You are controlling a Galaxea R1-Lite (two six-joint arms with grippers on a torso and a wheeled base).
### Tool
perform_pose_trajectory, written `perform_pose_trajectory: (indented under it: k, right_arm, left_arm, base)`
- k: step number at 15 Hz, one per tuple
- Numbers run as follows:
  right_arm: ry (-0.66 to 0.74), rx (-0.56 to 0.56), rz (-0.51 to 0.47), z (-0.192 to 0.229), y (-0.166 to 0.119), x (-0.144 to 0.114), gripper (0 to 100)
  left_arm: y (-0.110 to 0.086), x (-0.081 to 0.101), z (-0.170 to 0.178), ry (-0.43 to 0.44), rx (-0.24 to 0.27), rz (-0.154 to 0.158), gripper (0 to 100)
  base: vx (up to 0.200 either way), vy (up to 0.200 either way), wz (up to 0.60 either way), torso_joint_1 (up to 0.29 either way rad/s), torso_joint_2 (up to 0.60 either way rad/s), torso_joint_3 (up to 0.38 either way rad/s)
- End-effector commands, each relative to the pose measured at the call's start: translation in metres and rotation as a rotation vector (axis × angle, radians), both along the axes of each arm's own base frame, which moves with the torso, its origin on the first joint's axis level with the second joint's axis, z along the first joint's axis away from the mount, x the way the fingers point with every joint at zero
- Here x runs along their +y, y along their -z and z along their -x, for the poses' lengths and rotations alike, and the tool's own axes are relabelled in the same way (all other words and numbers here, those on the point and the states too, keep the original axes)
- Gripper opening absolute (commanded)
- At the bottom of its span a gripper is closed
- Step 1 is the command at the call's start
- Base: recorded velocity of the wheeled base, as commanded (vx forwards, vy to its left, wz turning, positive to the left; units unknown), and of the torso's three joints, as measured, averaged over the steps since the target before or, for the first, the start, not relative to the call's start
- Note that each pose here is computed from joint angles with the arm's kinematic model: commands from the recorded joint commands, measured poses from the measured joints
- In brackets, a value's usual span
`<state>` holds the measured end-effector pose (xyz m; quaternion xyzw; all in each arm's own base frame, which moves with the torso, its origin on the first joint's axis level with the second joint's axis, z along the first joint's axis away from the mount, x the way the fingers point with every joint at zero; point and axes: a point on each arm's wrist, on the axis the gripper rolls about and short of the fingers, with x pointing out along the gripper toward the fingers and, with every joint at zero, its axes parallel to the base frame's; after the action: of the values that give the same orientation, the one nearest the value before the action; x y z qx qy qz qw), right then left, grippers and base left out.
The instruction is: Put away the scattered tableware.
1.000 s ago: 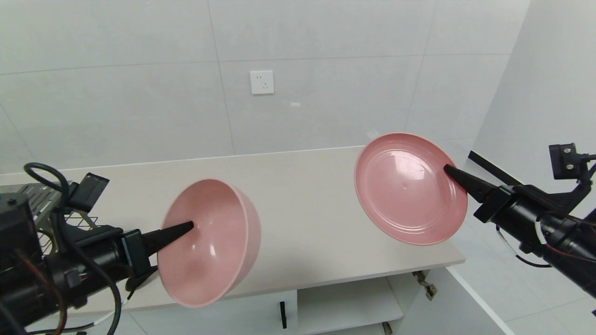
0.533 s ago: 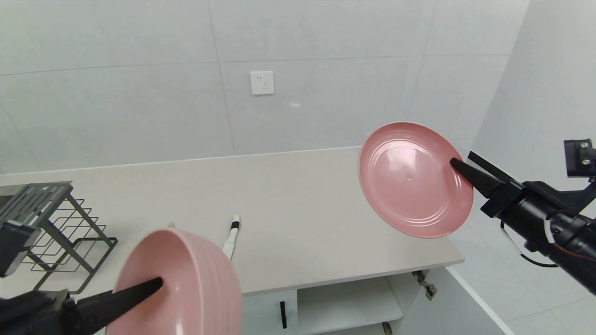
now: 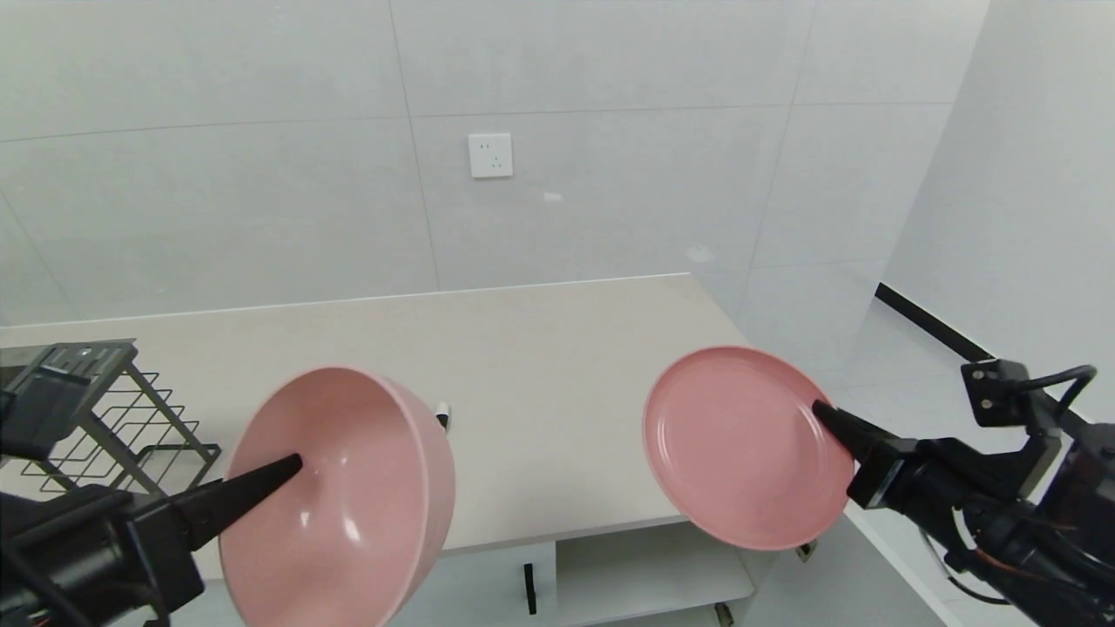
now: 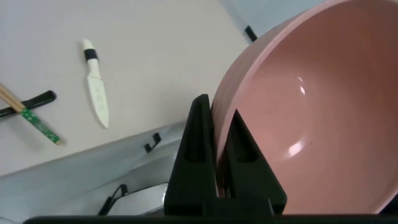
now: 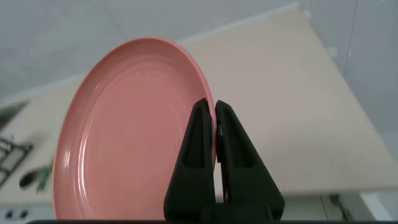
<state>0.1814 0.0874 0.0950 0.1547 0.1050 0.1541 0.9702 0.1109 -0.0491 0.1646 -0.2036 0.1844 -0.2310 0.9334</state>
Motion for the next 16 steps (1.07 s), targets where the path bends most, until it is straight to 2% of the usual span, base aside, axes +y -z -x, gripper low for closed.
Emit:
perform_pose_trajectory:
  k: [1, 3, 4, 5, 6, 9, 10, 11, 12, 14, 15, 16]
  right_arm:
    - [-0.024, 0.036, 0.038, 0.003, 0.009, 0.004, 0]
    - [-0.013, 0.022, 0.03, -0.001, 0.006, 0.004, 0]
    - [0.008, -0.001, 0.021, -0.007, 0.003, 0.002, 0]
    - [0.023, -0.01, 0.016, -0.008, 0.001, -0.001, 0]
    - [0.029, -0.021, 0.018, -0.008, -0.001, -0.002, 0]
    - [0.038, -0.077, 0.069, -0.005, -0.009, -0.007, 0]
    - [0.035, -0.106, 0.159, 0.001, -0.01, -0.012, 0]
    - [0.022, -0.125, 0.201, 0.006, -0.012, -0.013, 0]
    - [0.012, -0.133, 0.197, 0.008, -0.013, -0.011, 0]
    - [0.012, -0.132, 0.198, 0.008, -0.013, -0.011, 0]
    - [0.01, -0.132, 0.198, 0.008, -0.013, -0.011, 0]
    - [0.009, -0.132, 0.198, 0.008, -0.013, -0.01, 0]
  left_arm:
    - [0.024, -0.009, -0.033, -0.044, 0.121, -0.076, 0]
    - [0.032, -0.01, -0.041, -0.057, 0.123, -0.078, 0]
    - [0.046, -0.011, -0.049, -0.103, 0.123, -0.097, 0]
    - [0.062, -0.012, -0.054, -0.167, 0.153, -0.145, 0]
    - [0.071, -0.014, -0.058, -0.189, 0.162, -0.175, 0]
    - [0.087, -0.02, -0.058, -0.148, 0.157, -0.226, 0]
    - [0.095, -0.024, -0.051, -0.109, 0.158, -0.247, 0]
    - [0.094, -0.026, -0.052, -0.101, 0.125, -0.234, 0]
    - [0.09, -0.026, -0.054, -0.122, 0.087, -0.22, 0]
    - [0.09, -0.025, -0.054, -0.173, 0.072, -0.243, 0]
    - [0.088, -0.028, -0.053, -0.173, 0.044, -0.287, 0]
    - [0.086, -0.034, -0.048, -0.155, 0.018, -0.307, 0]
  base:
    - [0.0, 0.0, 0.0, 0.0, 0.0, 0.0]
    - [0.0, 0.0, 0.0, 0.0, 0.0, 0.0]
    - [0.0, 0.0, 0.0, 0.0, 0.0, 0.0]
    - [0.0, 0.0, 0.0, 0.0, 0.0, 0.0]
    - [0.0, 0.0, 0.0, 0.0, 0.0, 0.0]
    - [0.0, 0.0, 0.0, 0.0, 0.0, 0.0]
    - [0.0, 0.0, 0.0, 0.0, 0.0, 0.0]
    - [0.0, 0.0, 0.0, 0.0, 0.0, 0.0]
    - [0.0, 0.0, 0.0, 0.0, 0.0, 0.0]
    - [-0.2, 0.0, 0.0, 0.0, 0.0, 0.005]
    - [-0.2, 0.0, 0.0, 0.012, 0.01, -0.007]
    - [-0.2, 0.0, 0.0, 0.012, 0.0, -0.012]
